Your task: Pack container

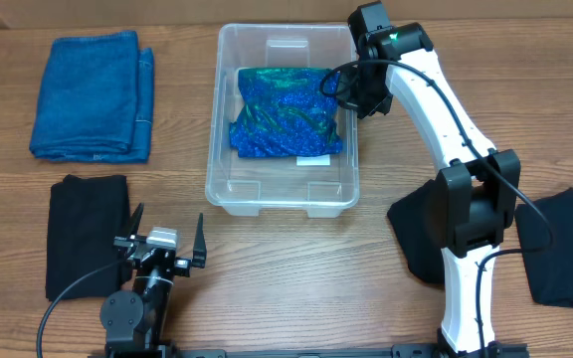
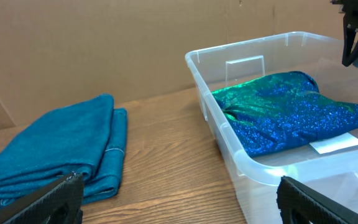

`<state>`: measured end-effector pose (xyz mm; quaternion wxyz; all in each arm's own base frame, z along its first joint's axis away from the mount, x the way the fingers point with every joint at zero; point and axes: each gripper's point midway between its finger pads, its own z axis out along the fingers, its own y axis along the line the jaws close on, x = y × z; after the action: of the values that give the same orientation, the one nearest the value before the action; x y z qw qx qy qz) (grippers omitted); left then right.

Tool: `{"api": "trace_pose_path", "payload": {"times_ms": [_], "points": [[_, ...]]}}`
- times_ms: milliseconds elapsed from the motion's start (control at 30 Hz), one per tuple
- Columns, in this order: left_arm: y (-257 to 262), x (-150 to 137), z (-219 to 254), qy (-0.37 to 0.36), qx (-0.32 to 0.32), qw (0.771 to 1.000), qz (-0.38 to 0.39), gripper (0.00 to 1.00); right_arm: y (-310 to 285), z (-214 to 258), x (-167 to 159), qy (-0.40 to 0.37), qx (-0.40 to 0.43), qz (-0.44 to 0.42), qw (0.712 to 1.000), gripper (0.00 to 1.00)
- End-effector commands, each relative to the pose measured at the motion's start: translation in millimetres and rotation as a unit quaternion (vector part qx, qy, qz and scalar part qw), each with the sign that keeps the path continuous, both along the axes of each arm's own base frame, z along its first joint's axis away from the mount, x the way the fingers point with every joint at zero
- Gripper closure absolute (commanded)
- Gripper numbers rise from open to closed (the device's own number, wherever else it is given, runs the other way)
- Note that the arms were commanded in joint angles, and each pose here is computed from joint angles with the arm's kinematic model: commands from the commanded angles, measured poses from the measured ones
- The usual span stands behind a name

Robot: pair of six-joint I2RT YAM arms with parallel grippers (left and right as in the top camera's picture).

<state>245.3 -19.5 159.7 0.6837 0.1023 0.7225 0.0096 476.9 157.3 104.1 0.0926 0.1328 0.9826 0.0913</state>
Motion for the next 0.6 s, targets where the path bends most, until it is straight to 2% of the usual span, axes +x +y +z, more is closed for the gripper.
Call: {"api": "trace_pose_path", "payload": {"times_ms": [0,567], "points": [[2.3,0.0,-0.2,-0.003,0.007,1.0,0.005,0.0,-10.2,5.7,6.6,-0.011,-0.002,-0.036,0.999,0.82],[2.3,0.0,-0.3,-0.002,0.007,1.0,0.005,0.0,-8.0,6.6,9.2,-0.035,-0.025,0.085,0.995,0.82]]}}
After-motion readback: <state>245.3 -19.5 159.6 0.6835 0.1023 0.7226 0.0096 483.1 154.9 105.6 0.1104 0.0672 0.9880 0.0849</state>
